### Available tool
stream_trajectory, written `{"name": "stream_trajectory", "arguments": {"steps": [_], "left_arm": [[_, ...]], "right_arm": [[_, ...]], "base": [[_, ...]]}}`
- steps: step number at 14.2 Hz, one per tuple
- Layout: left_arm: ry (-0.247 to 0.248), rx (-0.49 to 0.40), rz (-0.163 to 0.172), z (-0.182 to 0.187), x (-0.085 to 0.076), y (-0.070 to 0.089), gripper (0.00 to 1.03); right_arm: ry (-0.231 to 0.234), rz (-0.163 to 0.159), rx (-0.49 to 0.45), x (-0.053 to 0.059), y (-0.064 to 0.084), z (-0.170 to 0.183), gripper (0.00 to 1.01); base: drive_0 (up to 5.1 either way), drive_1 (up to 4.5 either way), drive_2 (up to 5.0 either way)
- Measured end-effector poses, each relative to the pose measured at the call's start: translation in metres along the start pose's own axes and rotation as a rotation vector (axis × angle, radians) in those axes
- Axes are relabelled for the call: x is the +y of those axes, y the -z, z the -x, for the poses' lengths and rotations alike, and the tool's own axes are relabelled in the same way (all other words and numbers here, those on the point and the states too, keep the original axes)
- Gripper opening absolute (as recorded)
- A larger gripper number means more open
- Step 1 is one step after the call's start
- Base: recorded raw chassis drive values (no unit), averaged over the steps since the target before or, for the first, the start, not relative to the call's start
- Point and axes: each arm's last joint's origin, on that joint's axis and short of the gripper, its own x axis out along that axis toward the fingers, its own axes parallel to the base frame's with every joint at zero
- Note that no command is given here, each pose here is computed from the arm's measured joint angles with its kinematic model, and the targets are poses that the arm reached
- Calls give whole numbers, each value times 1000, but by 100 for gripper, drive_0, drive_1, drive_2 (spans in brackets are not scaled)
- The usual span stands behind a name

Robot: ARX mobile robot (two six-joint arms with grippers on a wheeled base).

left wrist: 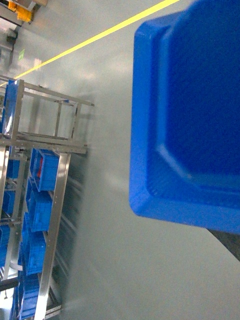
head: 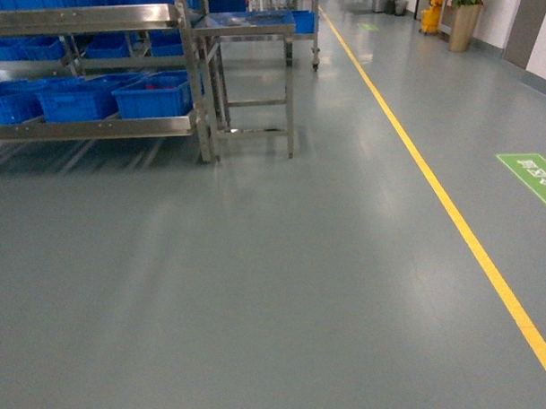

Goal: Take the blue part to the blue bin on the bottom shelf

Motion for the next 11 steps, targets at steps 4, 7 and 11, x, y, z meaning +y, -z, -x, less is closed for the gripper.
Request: {"name": "stream_trajectory", "arguments": {"steps": [4,7,11], "left_arm": [[0,-1,1,0,0,0,43],[-1,2,-1,0,0,0,43],[-1,1,-1,0,0,0,43]], "right_arm": [[0,0,1,0,0,0,98],[0,0,0,0,0,0,98],[0,0,0,0,0,0,98]], "base": [[7,410,-396],[8,411,-395],[-2,401,-405]]}}
